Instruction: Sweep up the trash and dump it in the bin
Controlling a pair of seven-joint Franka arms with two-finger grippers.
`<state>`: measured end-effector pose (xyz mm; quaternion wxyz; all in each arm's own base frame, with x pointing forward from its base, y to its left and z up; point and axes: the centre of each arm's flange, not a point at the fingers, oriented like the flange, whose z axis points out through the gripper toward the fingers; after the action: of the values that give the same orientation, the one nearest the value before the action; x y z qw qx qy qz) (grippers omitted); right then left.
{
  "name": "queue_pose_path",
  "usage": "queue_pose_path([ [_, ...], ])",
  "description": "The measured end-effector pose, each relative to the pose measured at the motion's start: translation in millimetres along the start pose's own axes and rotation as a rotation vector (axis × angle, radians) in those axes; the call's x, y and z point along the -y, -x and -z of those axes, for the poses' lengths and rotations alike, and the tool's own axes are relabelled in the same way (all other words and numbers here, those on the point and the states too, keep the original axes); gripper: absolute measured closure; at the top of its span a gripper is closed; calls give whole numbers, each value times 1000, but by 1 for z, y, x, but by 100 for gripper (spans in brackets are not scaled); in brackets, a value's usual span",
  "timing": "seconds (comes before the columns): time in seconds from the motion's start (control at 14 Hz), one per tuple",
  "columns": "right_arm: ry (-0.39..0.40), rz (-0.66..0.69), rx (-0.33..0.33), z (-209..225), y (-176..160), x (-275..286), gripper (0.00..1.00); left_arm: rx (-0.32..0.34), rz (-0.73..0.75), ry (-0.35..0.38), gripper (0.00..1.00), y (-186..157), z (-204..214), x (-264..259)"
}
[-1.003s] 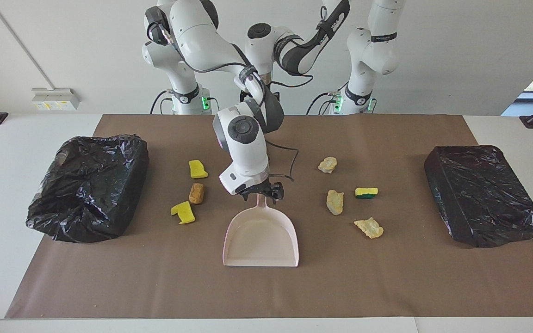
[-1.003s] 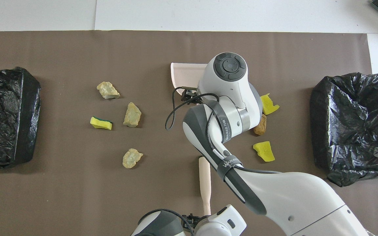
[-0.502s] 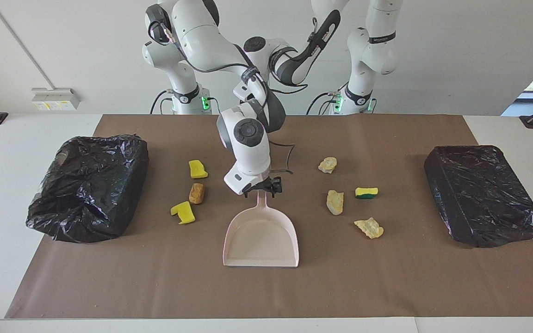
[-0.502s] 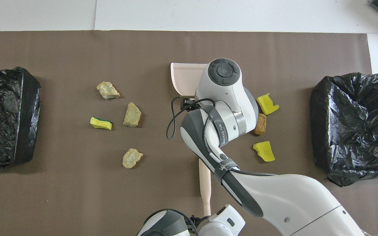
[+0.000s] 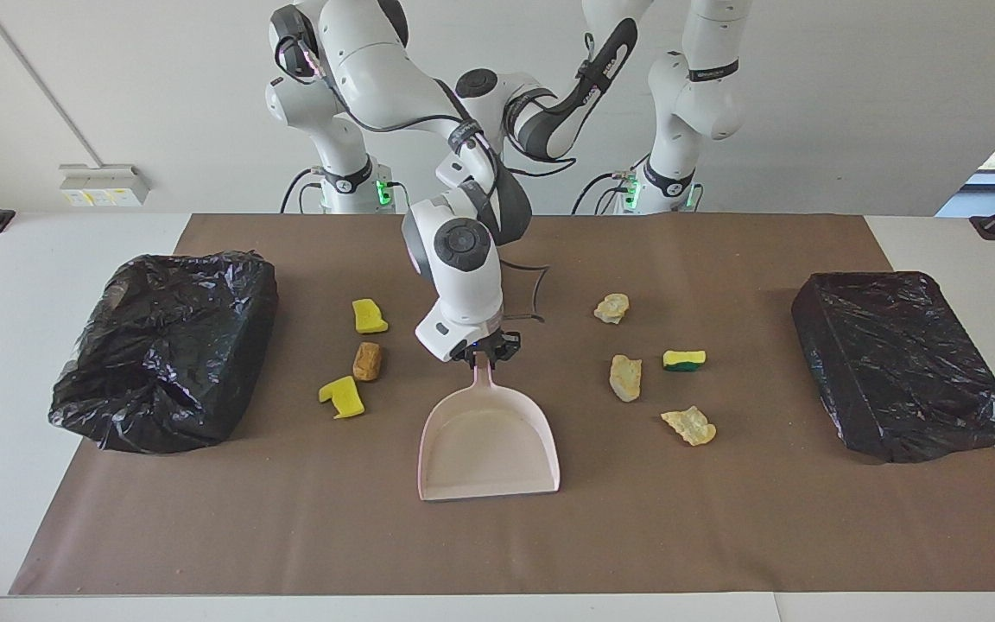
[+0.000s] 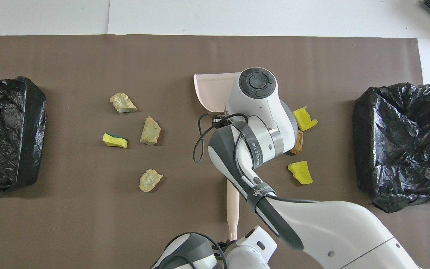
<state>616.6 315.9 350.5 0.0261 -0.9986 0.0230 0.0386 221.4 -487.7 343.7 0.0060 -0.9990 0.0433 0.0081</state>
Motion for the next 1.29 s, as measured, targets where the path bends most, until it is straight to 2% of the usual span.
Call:
queue_pose_path([
  [0.29, 5, 115, 7, 13, -8, -23, 68, 7, 21, -22, 74, -30, 14, 22],
  [0.57, 0, 474, 20, 66, -12, -75, 68, 10, 43, -84, 74, -77, 42, 76],
  [0.86, 33, 742, 30, 109, -2, -134, 68, 42, 61, -109, 74, -141, 61, 160],
  [1.0, 78, 853, 61, 107, 14, -141, 68, 81, 82, -124, 74, -164, 69, 210],
  [1.29, 63, 1069, 143, 75, 54, -133, 68, 165, 197, -164, 74, -172, 89, 279],
])
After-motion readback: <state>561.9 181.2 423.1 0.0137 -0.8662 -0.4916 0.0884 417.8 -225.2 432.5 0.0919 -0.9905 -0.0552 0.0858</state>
